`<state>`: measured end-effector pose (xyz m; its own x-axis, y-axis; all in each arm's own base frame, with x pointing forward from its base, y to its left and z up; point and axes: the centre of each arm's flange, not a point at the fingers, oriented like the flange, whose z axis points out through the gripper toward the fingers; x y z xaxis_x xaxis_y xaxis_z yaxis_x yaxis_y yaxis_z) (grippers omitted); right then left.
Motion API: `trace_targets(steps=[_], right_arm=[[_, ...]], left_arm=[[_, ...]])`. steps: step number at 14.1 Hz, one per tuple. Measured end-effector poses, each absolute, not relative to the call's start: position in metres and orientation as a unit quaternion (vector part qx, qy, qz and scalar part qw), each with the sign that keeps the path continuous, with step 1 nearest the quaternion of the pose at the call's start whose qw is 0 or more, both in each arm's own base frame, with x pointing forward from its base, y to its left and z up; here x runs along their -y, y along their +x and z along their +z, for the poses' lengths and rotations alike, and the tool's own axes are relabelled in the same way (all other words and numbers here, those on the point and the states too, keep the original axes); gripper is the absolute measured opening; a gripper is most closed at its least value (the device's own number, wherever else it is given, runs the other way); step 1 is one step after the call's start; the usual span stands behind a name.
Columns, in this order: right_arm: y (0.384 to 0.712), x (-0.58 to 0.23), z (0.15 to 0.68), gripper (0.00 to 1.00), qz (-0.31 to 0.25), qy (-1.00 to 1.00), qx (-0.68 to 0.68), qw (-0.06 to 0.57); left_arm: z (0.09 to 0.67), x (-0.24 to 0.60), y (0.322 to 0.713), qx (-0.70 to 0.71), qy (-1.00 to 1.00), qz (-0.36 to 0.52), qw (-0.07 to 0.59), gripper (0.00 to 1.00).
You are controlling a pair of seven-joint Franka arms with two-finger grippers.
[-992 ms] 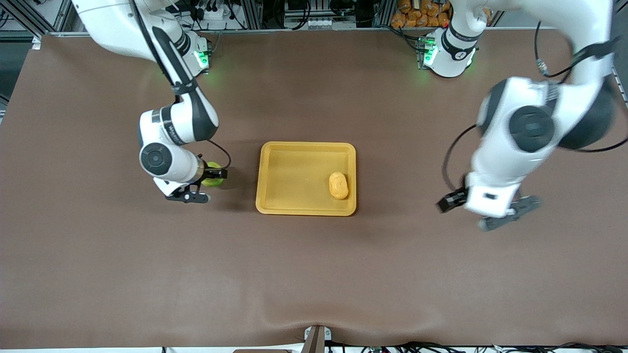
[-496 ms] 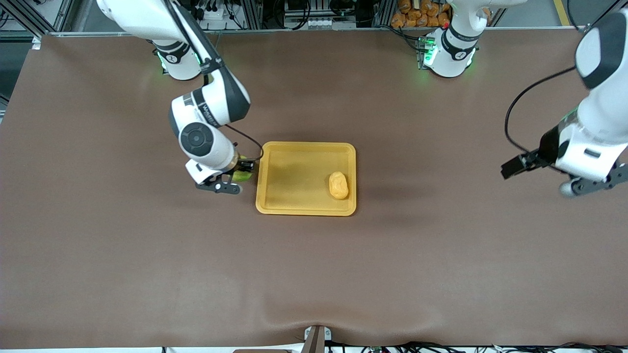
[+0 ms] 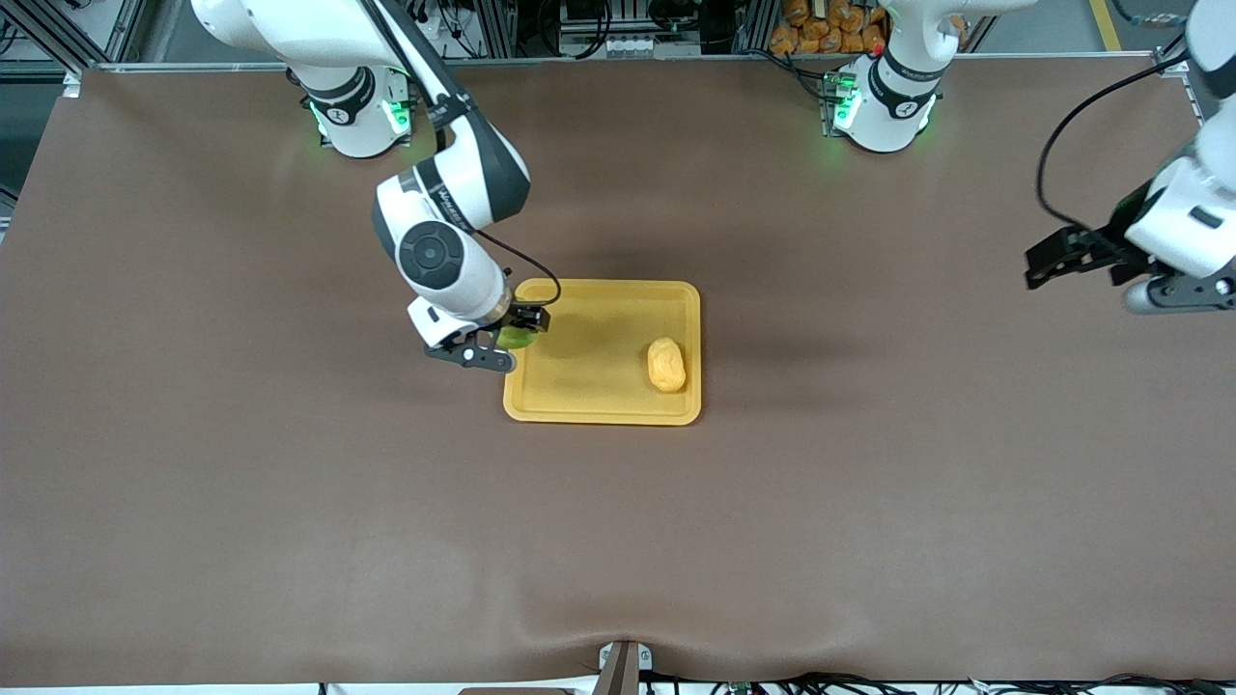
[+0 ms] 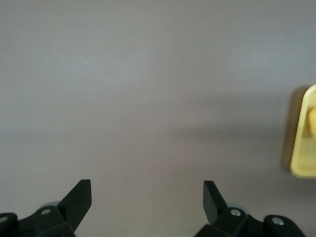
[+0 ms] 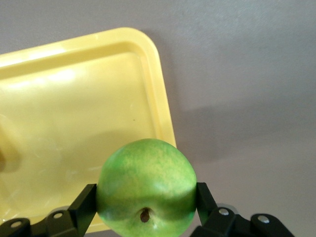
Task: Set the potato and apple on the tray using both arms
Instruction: 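Carry the green apple onto the tray with the right gripper and release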
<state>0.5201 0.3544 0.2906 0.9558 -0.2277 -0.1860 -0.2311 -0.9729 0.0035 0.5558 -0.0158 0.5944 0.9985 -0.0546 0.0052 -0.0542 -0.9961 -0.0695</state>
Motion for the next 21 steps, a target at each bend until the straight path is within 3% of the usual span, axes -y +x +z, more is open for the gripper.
trace_targets(steps=[6,16,21], right_arm=[[0.518,-0.380,0.255,0.86,0.094,-0.987,-0.131,-0.001],[0.523,-0.388,0.220,0.86,0.090,-0.986,-0.143,-0.008],[0.529,-0.392,0.221,1.00,0.085,-0.984,-0.155,-0.006]], left_arm=[[0.618,0.013,0.526,-0.099,-0.994,0.033,0.030,1.00],[0.636,0.033,0.522,-0.083,-0.996,0.020,0.010,1.00],[0.632,0.033,0.522,-0.082,-0.996,0.026,0.010,1.00]])
